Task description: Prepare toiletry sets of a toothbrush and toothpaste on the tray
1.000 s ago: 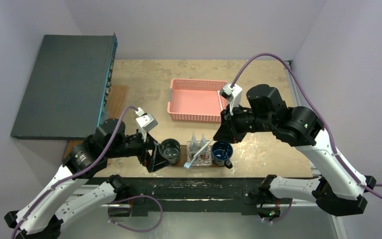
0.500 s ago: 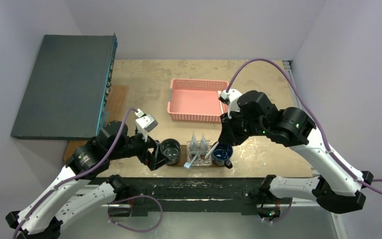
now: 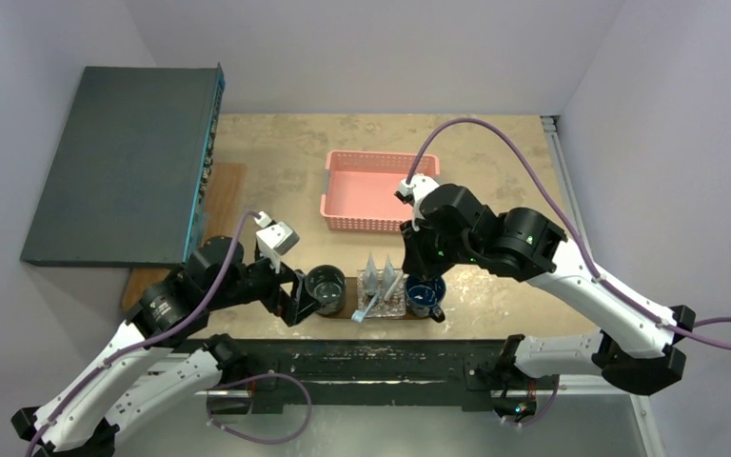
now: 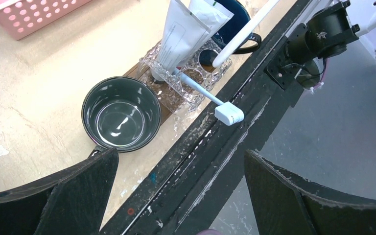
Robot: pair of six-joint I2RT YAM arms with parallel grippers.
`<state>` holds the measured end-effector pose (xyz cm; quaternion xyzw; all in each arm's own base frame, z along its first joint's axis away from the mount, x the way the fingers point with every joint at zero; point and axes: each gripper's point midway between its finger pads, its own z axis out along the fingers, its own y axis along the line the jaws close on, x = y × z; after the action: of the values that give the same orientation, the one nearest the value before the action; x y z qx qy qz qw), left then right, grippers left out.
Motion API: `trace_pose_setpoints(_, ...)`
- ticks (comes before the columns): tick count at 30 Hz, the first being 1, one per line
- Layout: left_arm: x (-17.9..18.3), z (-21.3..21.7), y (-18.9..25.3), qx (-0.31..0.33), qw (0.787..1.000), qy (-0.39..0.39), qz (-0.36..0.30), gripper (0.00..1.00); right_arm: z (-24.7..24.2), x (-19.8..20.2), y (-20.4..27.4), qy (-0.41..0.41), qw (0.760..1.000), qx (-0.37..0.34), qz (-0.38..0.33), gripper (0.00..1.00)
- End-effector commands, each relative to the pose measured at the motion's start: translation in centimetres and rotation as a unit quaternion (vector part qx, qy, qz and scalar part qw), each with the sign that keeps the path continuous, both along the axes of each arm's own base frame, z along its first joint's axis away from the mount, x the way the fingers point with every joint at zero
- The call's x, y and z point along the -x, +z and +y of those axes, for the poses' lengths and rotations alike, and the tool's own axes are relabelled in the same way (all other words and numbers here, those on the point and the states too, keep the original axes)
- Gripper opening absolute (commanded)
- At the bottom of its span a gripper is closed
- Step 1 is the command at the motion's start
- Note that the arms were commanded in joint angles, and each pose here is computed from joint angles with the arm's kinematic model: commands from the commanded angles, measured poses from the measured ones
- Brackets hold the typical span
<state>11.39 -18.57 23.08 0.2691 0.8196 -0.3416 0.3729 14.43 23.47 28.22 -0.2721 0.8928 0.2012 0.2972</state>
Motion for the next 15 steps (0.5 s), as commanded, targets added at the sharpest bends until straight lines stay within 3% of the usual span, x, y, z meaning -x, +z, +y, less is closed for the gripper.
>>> trace_pose_setpoints(1, -0.7, -0.1, 0.7, 0.007, 1.0, 0.002, -0.03, 1.0, 0.3, -0.9, 0.2, -0.03, 0.999, -0.003, -0.022, 0.0)
trace_pose_setpoints(15, -0.6, 0.3, 0.7, 0.007, 0.999, 0.007, -0.033, 1.0, 1.2, -0.5, -2.9, -0.035, 0.999, 0.027, -0.017, 0.0)
